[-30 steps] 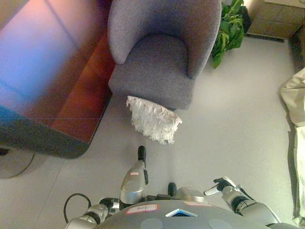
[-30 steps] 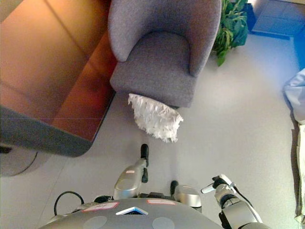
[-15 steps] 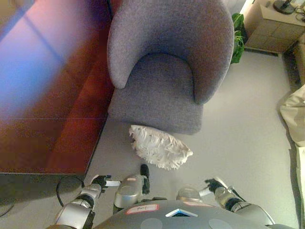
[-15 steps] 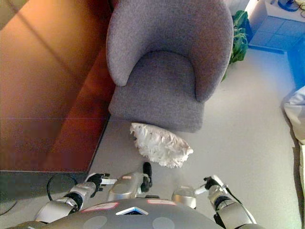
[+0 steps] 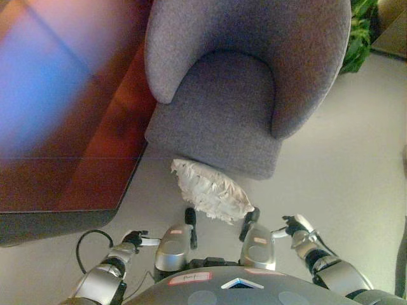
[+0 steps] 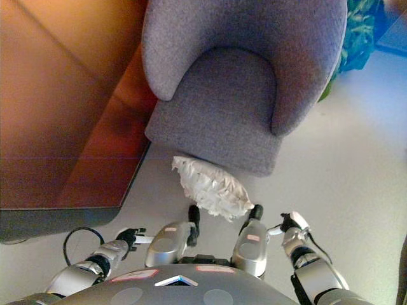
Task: Pick up the pillow and put it on the sofa.
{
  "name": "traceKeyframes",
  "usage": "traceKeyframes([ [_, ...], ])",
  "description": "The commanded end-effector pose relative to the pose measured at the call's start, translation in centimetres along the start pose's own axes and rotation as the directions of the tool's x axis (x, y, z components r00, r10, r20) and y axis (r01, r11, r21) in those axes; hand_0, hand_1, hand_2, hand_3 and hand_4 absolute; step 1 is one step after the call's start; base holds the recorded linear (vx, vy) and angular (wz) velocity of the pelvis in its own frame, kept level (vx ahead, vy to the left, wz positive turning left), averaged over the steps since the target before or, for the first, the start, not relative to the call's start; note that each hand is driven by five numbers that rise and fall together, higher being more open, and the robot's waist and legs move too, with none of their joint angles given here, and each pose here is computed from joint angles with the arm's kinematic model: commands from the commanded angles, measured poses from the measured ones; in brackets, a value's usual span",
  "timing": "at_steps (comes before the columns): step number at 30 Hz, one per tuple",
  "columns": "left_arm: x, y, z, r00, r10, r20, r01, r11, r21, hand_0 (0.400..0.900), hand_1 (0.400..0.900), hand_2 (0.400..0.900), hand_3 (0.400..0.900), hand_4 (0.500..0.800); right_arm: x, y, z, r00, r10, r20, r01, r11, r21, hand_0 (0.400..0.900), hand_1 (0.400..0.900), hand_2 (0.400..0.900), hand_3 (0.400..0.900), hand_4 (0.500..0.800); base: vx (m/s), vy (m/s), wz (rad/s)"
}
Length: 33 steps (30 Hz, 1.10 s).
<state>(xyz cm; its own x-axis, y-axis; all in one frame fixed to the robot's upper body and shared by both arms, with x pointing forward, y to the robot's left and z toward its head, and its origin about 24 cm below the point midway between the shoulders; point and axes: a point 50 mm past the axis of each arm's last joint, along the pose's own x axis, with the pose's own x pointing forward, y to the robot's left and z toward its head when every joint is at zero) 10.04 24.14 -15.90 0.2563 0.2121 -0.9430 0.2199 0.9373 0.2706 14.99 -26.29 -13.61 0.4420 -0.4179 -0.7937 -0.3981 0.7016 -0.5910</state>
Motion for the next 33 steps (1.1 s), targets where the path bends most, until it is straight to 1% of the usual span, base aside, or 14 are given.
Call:
traceKeyframes([
  [1,-0.1,2.3,0.1,0.997,0.068,0.020,-0.069,0.997,0.038,0.900,0.900,0.900,0.900,0.800,0.2,-2.9,5.1,0.989,-0.068,0.128,0.053,0.992,0.114,0.900,0.900,0.900,0.900,0.800,0.082,-0.048,0.26],
  [5,-0.2,2.5,0.0,0.997,0.066,0.033,-0.068,0.996,0.060,0.900,0.900,0.900,0.900,0.800,0.1,-4.2,6.9,0.983,-0.080,0.164,0.052,0.985,0.166,0.900,0.900,0.900,0.900,0.800,0.078,0.003,0.22],
  [8,-0.2,2.8,0.3,0.997,0.066,0.047,-0.069,0.996,0.061,0.900,0.900,0.900,0.900,0.800,-0.1,-5.0,8.7,0.978,-0.069,0.195,0.036,0.986,0.165,0.900,0.900,0.900,0.900,0.800,0.030,0.041,0.14],
  [13,-0.2,2.8,1.5,0.995,0.053,0.079,-0.057,0.997,0.048,0.900,0.900,0.900,0.900,0.800,-0.8,-8.4,12.7,0.959,-0.098,0.264,0.047,0.980,0.192,0.900,0.900,0.900,0.900,0.800,-0.052,0.074,0.08],
  [16,-0.2,2.5,1.5,0.996,0.043,0.080,-0.045,0.999,0.022,0.900,0.900,0.900,0.900,0.800,-1.6,-10.2,14.8,0.948,-0.104,0.299,0.047,0.980,0.192,0.900,0.900,0.900,0.900,0.800,-0.073,0.110,0.00],
  [24,-0.2,1.6,0.7,0.997,0.018,0.079,-0.015,0.999,-0.035,0.900,0.900,0.900,0.900,0.800,-3.3,-13.6,18.4,0.917,-0.148,0.370,0.086,0.980,0.179,0.900,0.900,0.900,0.900,0.800,-0.087,0.083,0.02],
  [28,-0.2,1.5,1.0,0.995,0.017,0.101,-0.011,0.999,-0.054,0.900,0.900,0.900,0.900,0.800,-4.3,-15.2,20.0,0.896,-0.179,0.405,0.112,0.976,0.185,0.900,0.900,0.900,0.900,0.800,-0.123,0.048,-0.05],
  [33,-0.2,1.1,1.7,0.991,0.011,0.134,0.000,0.997,-0.084,0.900,0.900,0.900,0.900,0.800,-5.3,-16.1,21.4,0.879,-0.188,0.437,0.121,0.977,0.177,0.900,0.900,0.900,0.900,0.800,-0.073,0.039,-0.05],
])
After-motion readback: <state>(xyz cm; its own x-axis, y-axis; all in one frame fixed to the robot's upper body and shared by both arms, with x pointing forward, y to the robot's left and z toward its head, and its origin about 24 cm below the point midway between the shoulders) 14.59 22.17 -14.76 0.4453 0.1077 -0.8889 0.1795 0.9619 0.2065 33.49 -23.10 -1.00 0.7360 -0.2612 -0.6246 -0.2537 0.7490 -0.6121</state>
